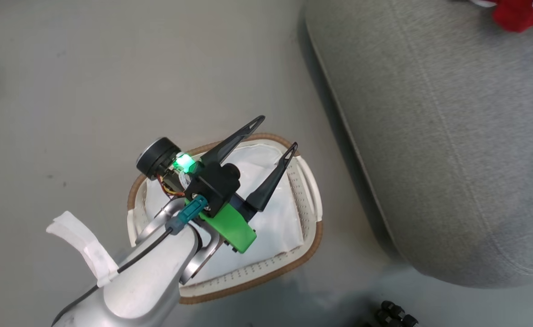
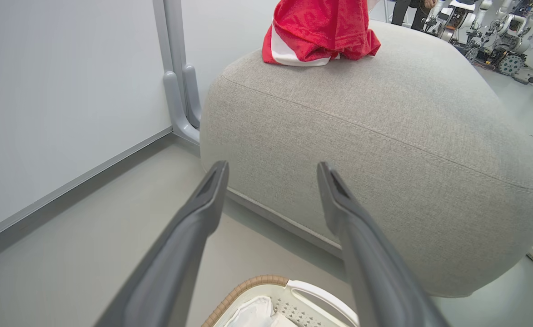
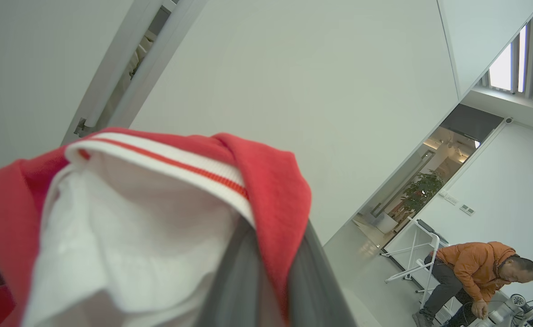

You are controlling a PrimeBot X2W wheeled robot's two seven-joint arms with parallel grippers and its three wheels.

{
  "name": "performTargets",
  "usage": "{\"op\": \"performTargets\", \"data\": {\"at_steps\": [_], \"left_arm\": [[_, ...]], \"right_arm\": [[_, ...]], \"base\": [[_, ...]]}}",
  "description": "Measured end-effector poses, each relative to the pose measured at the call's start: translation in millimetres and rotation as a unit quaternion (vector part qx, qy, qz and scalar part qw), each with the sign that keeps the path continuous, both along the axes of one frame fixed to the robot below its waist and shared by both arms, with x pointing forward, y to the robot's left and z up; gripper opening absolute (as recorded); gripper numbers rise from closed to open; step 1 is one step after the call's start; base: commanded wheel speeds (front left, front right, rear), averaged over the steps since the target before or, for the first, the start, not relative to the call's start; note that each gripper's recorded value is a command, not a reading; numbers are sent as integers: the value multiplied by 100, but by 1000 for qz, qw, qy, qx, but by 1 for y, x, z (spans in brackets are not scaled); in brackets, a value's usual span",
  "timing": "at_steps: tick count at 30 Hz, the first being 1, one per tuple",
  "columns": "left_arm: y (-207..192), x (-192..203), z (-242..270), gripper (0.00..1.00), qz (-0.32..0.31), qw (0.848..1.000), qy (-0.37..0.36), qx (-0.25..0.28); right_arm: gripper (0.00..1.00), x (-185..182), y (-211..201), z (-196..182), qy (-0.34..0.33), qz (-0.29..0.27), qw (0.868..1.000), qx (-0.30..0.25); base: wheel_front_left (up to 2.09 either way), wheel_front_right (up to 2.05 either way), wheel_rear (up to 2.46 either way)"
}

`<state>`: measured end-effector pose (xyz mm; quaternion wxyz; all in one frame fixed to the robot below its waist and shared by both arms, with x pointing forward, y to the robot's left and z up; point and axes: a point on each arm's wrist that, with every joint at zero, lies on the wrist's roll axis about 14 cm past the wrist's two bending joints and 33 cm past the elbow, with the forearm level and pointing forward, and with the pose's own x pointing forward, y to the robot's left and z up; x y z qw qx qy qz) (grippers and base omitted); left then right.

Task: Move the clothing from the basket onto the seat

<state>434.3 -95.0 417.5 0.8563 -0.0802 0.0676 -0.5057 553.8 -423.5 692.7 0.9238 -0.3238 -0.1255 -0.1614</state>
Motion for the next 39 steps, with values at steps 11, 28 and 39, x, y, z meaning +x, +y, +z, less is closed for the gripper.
{"op": "performTargets", "data": {"at_steps": [11,28,39], "left_arm": [[25,18,-35,100,31,999,23,14],[36,27,-31,100,65,997,27,7],[65,37,11,100,162,986,19,-17]], "right_arm": [[0,33,0,-203,179,-35,979,90],[100,20,49,-238,200,19,972,119],[100,-12,84,-192,142,66,976,148]], "base": [[0,0,0],[0,0,0],[0,0,0]]}}
